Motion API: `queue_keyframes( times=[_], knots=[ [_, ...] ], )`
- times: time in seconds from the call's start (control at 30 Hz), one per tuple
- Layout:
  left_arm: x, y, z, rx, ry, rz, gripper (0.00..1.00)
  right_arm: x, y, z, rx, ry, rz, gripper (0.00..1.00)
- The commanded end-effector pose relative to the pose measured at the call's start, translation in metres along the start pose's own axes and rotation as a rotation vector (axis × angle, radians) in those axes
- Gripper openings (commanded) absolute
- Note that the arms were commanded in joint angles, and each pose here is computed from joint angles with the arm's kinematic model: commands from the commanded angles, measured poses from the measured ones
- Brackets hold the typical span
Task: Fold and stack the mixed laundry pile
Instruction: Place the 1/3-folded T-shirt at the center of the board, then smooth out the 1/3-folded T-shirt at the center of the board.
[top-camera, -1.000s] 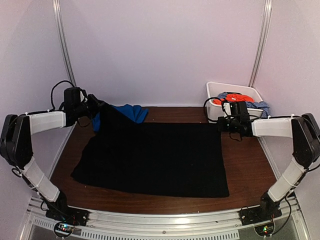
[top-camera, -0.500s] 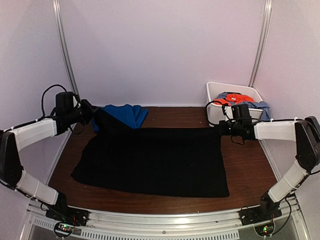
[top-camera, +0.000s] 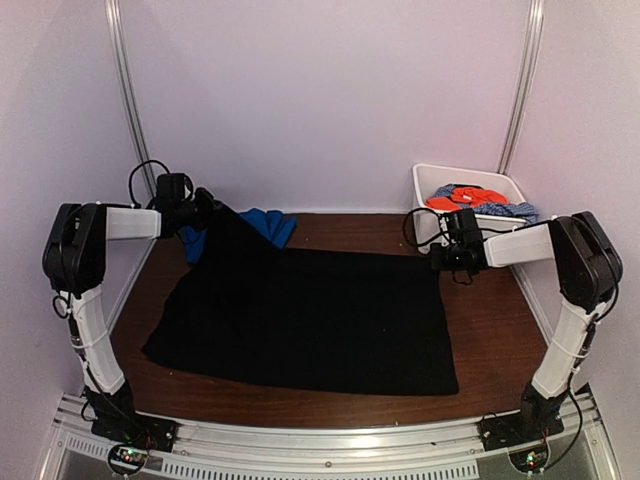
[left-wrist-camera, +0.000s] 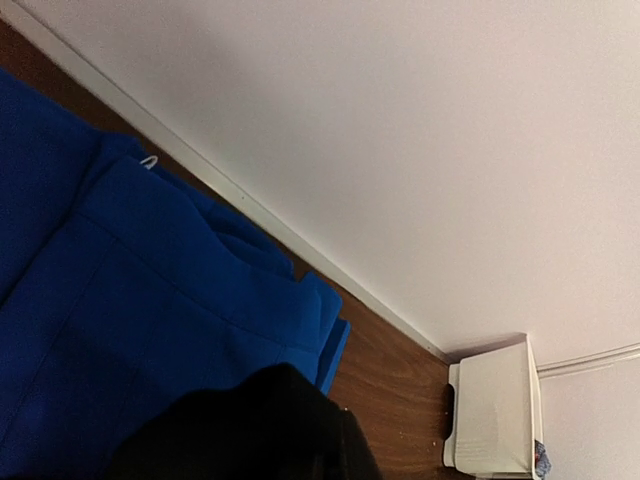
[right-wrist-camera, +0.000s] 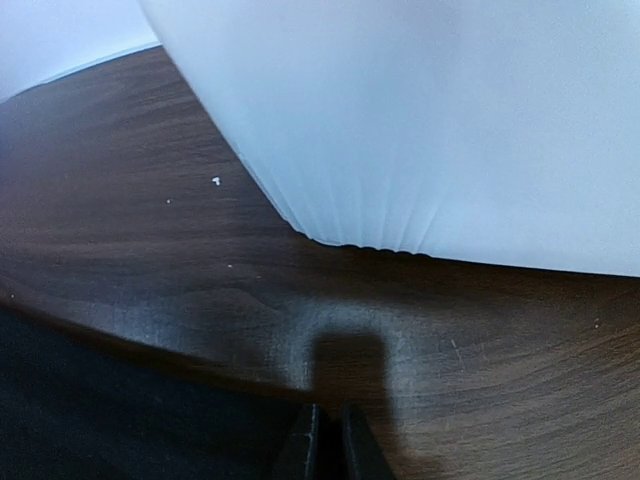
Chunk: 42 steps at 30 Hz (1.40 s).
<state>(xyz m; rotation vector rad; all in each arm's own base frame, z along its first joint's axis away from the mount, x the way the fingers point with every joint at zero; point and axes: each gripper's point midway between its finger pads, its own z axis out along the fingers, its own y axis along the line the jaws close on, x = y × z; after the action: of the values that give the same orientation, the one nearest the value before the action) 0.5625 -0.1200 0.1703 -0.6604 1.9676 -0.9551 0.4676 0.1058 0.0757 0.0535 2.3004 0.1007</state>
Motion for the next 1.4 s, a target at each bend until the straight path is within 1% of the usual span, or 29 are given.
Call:
queue_keyframes(
  times=[0.0, 0.07, 0.13, 0.17, 0.2, 0.27, 0.33, 0.4, 0.5, 0.57, 0.63, 0.77, 0.87, 0.97, 1.1, 1.27, 1.37],
  knots=[
    [-0.013, -0.010, 0.026, 0.067, -0.014, 0.055, 0.29, -0.007, -0.014, 0.003, 0.061, 0.016, 0.026, 0.25],
    [-0.016, -0.005, 0.031, 0.046, -0.016, 0.067, 0.49, -0.013, -0.007, -0.005, 0.021, 0.012, 0.027, 0.42],
    [-0.023, 0.000, 0.027, 0.002, -0.025, 0.089, 0.74, -0.022, 0.000, -0.019, -0.020, -0.006, 0.029, 0.55],
    [-0.028, 0.002, 0.023, -0.029, -0.039, 0.111, 0.83, -0.027, 0.003, -0.027, -0.040, -0.014, 0.029, 0.59],
    [-0.034, 0.000, 0.018, -0.057, -0.050, 0.137, 0.85, -0.032, 0.009, -0.036, -0.073, -0.025, 0.029, 0.62],
    [-0.047, -0.006, 0.001, -0.091, -0.076, 0.172, 0.85, -0.042, 0.023, -0.052, -0.143, -0.052, 0.018, 0.64],
    [-0.053, -0.011, -0.029, -0.128, -0.109, 0.194, 0.85, -0.049, 0.046, -0.066, -0.237, -0.076, -0.006, 0.63],
    [-0.045, -0.007, -0.059, -0.159, -0.117, 0.198, 0.83, -0.050, 0.074, -0.073, -0.342, -0.071, -0.032, 0.62],
    [-0.013, 0.010, -0.103, -0.171, -0.091, 0.171, 0.80, -0.046, 0.128, -0.077, -0.512, -0.042, -0.072, 0.58],
    [0.015, 0.022, -0.127, -0.145, -0.053, 0.136, 0.77, -0.037, 0.167, -0.074, -0.615, -0.004, -0.112, 0.55],
    [0.042, 0.034, -0.145, -0.136, -0.003, 0.093, 0.75, -0.025, 0.206, -0.070, -0.696, 0.037, -0.152, 0.53],
    [0.091, 0.053, -0.172, -0.125, 0.084, 0.036, 0.74, -0.001, 0.283, -0.070, -0.860, 0.099, -0.239, 0.49],
    [0.116, 0.057, -0.185, -0.089, 0.124, -0.011, 0.74, 0.013, 0.329, -0.070, -0.952, 0.134, -0.284, 0.47],
    [0.138, 0.065, -0.192, -0.089, 0.159, -0.044, 0.75, 0.028, 0.358, -0.065, -1.006, 0.179, -0.292, 0.45],
    [0.155, 0.072, -0.190, -0.059, 0.183, -0.087, 0.80, 0.045, 0.385, -0.059, -1.041, 0.221, -0.275, 0.45],
    [0.171, 0.072, -0.175, -0.020, 0.228, -0.132, 0.80, 0.063, 0.411, -0.053, -1.063, 0.271, -0.253, 0.46],
    [0.175, 0.066, -0.167, 0.006, 0.235, -0.134, 0.80, 0.072, 0.424, -0.051, -1.075, 0.287, -0.232, 0.46]
  ],
)
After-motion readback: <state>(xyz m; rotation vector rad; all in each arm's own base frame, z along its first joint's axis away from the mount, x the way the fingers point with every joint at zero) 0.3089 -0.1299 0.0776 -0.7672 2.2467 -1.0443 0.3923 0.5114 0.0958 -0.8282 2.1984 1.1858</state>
